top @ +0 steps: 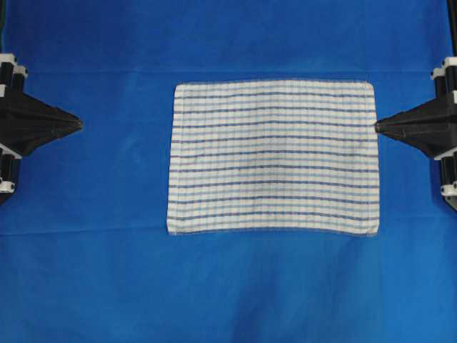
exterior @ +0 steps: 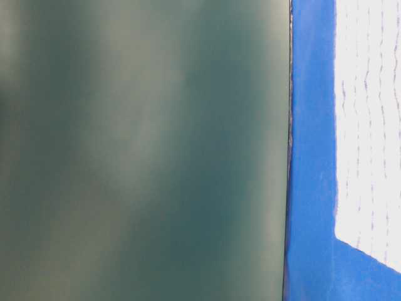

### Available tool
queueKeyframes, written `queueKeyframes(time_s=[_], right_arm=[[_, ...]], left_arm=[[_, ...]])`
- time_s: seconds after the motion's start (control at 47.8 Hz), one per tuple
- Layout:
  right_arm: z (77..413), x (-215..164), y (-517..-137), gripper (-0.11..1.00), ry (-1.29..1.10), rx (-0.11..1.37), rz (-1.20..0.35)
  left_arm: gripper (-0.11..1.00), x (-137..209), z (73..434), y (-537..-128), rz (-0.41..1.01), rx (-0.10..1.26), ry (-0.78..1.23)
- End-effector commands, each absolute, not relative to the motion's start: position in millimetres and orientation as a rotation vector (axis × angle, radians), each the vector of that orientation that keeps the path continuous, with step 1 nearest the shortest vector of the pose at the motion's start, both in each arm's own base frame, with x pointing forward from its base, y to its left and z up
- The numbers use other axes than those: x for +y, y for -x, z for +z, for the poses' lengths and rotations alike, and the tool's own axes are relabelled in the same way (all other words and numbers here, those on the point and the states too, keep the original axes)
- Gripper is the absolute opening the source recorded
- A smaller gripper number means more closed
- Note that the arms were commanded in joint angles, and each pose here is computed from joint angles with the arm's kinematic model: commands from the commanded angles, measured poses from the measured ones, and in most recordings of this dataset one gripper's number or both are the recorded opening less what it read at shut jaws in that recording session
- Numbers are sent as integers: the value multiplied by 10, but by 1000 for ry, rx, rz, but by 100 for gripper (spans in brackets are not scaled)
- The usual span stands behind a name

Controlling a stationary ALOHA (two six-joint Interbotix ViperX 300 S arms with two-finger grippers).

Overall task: Fold the blue towel.
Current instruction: 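Move both grippers to the towel's top corners and pinch them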

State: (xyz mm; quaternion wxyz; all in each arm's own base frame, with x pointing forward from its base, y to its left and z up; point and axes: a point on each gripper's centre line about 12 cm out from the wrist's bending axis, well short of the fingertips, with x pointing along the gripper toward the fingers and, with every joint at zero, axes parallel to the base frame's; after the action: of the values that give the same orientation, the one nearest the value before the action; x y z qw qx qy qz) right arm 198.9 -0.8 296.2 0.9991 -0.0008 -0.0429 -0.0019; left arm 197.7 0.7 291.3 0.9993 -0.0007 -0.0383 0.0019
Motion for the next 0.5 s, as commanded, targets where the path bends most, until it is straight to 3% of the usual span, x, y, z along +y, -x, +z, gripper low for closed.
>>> queueKeyframes(time_s=[0.0, 0.481], right_arm=[[3034, -38, -2009, 1, -7, -101, -18], [2635, -669, -1890, 2, -133, 238, -350]], left_arm=[[1, 34, 2959, -2072, 18, -74, 19], [1, 651, 2497, -2643, 248, 155, 49]])
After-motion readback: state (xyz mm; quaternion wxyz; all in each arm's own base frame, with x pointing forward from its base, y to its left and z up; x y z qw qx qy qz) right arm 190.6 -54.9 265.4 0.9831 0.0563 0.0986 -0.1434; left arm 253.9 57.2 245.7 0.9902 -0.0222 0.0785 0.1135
